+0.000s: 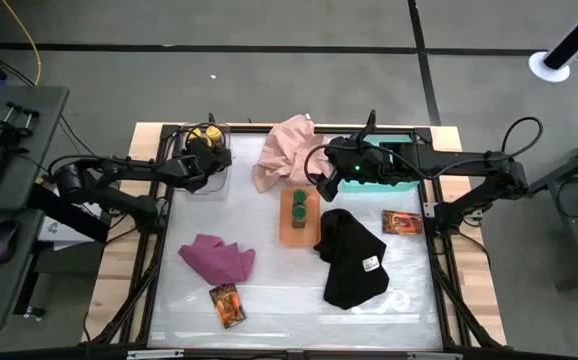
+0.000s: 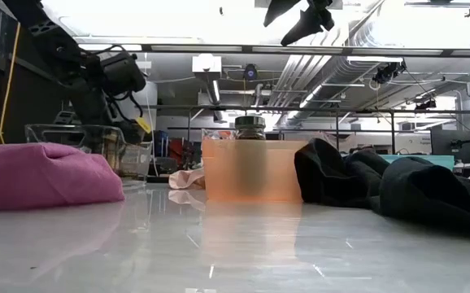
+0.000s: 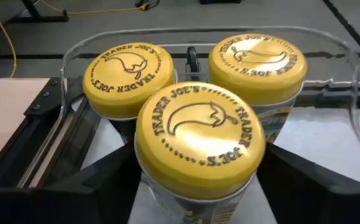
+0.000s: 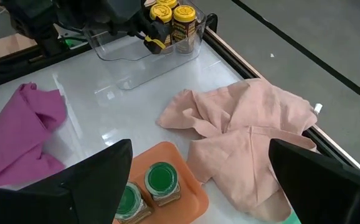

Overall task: Sort spices by type
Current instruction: Put the yellow seasoning bottle into the transparent bin

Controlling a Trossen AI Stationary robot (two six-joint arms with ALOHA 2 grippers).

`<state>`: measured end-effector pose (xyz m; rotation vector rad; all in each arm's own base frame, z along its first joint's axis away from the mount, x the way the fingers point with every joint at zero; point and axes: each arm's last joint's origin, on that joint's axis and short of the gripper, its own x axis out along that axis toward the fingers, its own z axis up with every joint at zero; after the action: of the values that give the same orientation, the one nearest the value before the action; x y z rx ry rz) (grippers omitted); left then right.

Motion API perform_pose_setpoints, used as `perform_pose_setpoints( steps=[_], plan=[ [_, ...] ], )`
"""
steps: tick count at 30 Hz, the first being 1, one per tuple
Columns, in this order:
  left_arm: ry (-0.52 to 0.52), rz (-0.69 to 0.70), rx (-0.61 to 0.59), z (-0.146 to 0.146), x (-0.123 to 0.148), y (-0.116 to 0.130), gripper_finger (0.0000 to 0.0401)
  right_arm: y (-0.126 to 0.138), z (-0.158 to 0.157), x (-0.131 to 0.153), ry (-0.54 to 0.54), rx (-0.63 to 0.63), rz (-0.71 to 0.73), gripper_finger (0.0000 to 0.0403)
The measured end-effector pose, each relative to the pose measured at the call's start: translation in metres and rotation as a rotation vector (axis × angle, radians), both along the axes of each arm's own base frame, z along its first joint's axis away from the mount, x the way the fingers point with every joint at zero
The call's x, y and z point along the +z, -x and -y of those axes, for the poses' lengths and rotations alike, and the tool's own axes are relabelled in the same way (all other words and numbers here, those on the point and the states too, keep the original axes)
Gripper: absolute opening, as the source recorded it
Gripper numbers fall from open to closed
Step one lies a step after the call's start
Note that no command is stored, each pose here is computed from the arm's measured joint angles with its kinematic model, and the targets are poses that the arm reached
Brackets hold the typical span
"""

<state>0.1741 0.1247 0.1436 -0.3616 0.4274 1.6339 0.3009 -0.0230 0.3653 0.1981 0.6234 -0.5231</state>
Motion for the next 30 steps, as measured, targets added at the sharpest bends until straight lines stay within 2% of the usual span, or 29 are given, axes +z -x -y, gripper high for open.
perform_pose_setpoints(
  steps=[5, 12, 25, 28, 30],
  plan=[
    [0.031, 0.01, -0.035, 0.0, 0.0, -0.001, 0.0302, 0.0, 0.0, 0.0, 0.0, 0.0, -0.001, 0.0373],
    [0.087, 0.124, -0.119, 0.004, 0.014, 0.001, 0.0302, 0.0, 0.0, 0.0, 0.004, 0.004, -0.004, 0.0373],
    [-0.097, 0.23, -0.12, 0.012, 0.069, 0.028, 0.0301, 0.0, 0.0, 0.0, 0.023, 0.021, -0.015, 0.0373],
    [-0.12, 0.254, -0.153, 0.013, 0.084, 0.028, 0.0285, 0.0, 0.0, 0.0, 0.023, 0.021, -0.015, 0.0373],
    [-0.114, 0.243, -0.205, 0.012, 0.092, 0.026, 0.0256, 0.0, 0.0, 0.0, 0.023, 0.021, -0.015, 0.0373]
  ],
)
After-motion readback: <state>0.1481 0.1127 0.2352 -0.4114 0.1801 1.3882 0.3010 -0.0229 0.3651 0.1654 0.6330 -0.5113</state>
